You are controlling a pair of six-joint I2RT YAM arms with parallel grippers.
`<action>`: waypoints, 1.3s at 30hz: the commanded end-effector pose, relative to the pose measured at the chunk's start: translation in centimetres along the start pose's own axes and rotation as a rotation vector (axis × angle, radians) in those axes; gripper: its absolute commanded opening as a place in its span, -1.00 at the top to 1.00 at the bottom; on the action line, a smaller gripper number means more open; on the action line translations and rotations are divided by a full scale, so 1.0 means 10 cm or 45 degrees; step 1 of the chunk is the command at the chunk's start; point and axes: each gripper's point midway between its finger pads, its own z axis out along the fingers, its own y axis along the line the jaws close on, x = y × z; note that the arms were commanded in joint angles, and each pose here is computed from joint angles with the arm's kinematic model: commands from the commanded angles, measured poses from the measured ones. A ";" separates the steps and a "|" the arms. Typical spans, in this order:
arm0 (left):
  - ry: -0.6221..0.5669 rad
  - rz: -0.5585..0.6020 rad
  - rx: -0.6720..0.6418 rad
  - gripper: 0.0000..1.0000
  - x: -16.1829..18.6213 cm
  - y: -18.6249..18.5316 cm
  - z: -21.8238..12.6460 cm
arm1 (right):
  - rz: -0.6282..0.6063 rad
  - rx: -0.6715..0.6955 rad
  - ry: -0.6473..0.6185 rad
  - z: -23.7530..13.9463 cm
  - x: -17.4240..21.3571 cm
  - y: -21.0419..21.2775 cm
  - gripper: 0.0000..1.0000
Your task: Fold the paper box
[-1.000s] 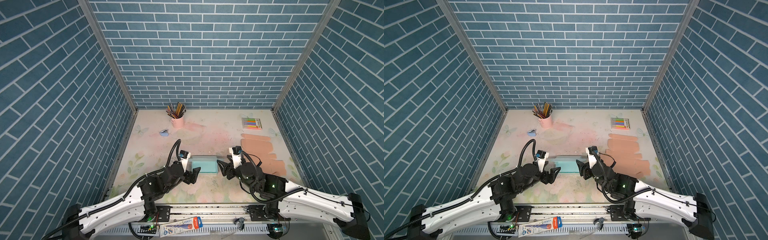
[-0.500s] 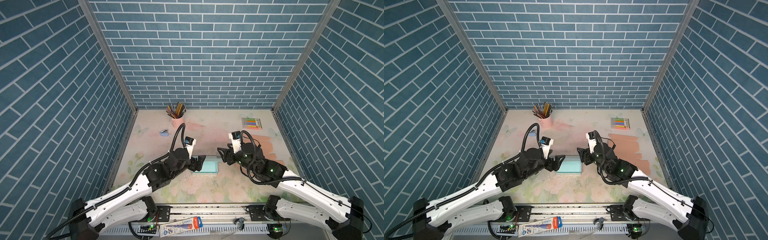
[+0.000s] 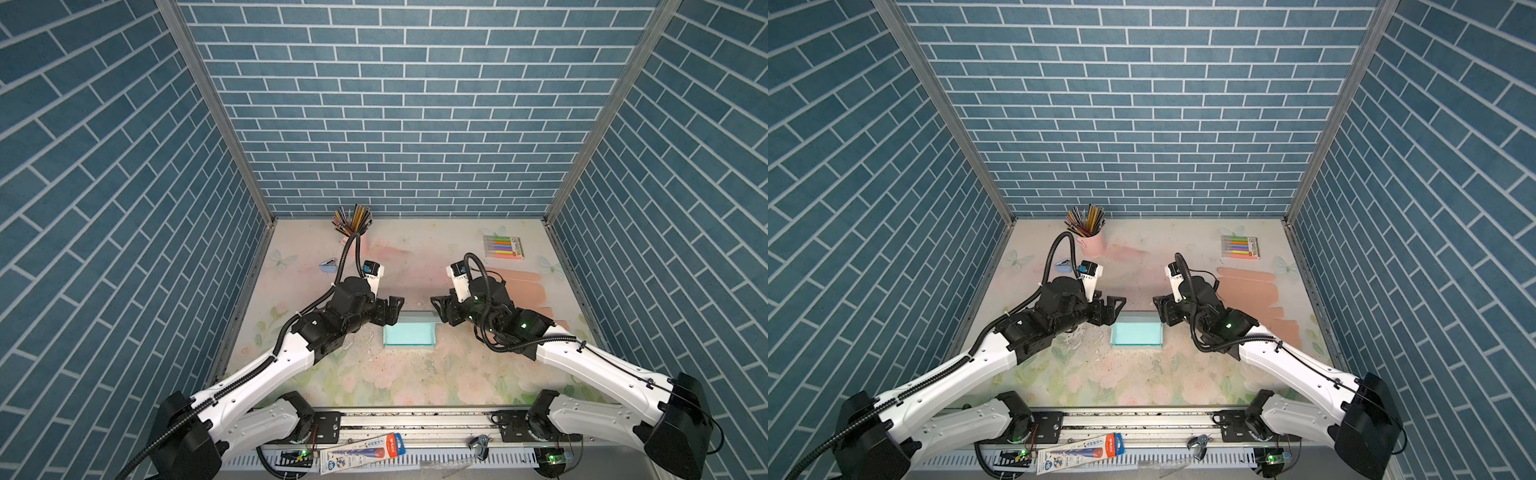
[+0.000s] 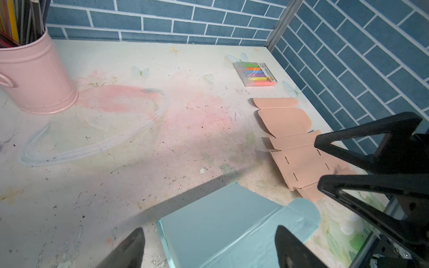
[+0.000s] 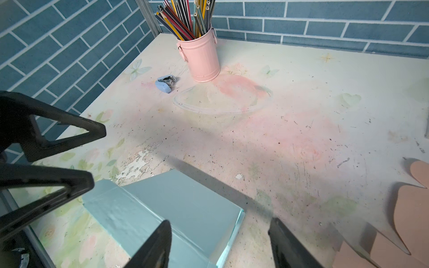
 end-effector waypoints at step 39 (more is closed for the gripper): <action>0.130 -0.056 -0.028 -0.76 0.63 0.33 0.22 | 0.053 -0.101 0.189 0.29 0.67 0.00 -0.28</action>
